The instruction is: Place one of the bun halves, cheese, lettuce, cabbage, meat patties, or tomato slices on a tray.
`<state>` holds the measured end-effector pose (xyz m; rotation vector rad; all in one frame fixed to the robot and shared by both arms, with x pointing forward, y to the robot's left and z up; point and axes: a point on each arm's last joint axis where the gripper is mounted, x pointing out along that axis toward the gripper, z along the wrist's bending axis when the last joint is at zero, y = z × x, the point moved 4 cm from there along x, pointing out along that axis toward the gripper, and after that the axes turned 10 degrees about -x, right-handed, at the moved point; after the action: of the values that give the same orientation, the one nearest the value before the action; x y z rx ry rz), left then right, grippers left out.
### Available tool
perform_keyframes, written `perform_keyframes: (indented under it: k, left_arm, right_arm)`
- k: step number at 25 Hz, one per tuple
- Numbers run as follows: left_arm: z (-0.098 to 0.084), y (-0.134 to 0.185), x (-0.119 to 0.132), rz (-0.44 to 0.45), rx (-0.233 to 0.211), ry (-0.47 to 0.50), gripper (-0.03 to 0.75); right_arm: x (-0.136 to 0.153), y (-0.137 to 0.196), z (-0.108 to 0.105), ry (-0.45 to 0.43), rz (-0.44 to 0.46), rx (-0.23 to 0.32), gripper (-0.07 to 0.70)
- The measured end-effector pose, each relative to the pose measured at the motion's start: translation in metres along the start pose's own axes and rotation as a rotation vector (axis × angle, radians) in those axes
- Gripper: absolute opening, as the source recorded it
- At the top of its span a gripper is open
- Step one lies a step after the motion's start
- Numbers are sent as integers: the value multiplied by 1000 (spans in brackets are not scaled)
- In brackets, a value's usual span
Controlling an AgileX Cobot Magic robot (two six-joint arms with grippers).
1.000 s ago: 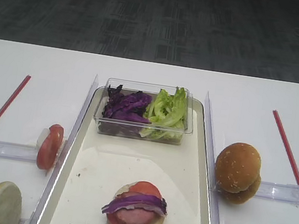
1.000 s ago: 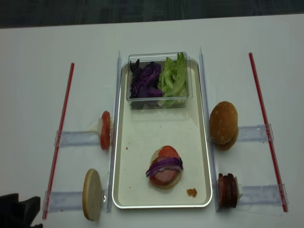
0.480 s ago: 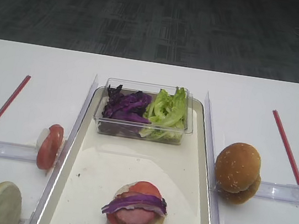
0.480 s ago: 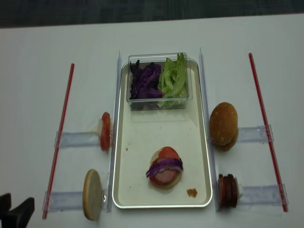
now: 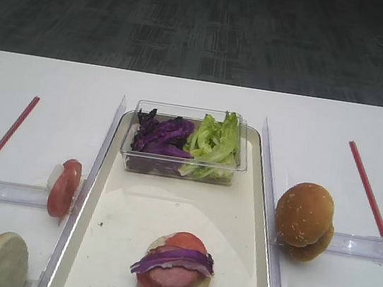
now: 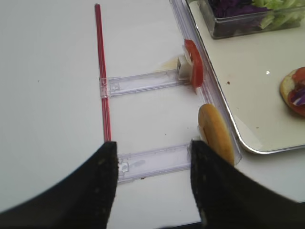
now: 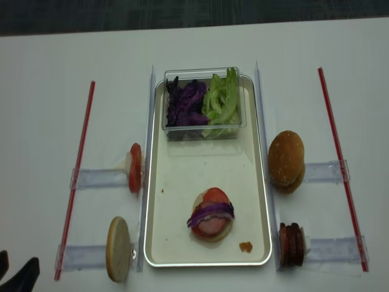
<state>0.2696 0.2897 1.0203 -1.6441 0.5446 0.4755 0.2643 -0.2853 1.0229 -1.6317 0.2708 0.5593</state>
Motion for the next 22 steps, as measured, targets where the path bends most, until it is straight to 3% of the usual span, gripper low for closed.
perform_keyframes:
  k: [10, 22]
  left_arm:
    - [0, 4, -8, -62, 4, 7, 368]
    - [0, 5, -7, -60, -9, 7, 359]
  right_arm:
    - [0, 0, 0, -2, 0, 1, 401]
    - [0, 0, 0, -2, 0, 1, 401]
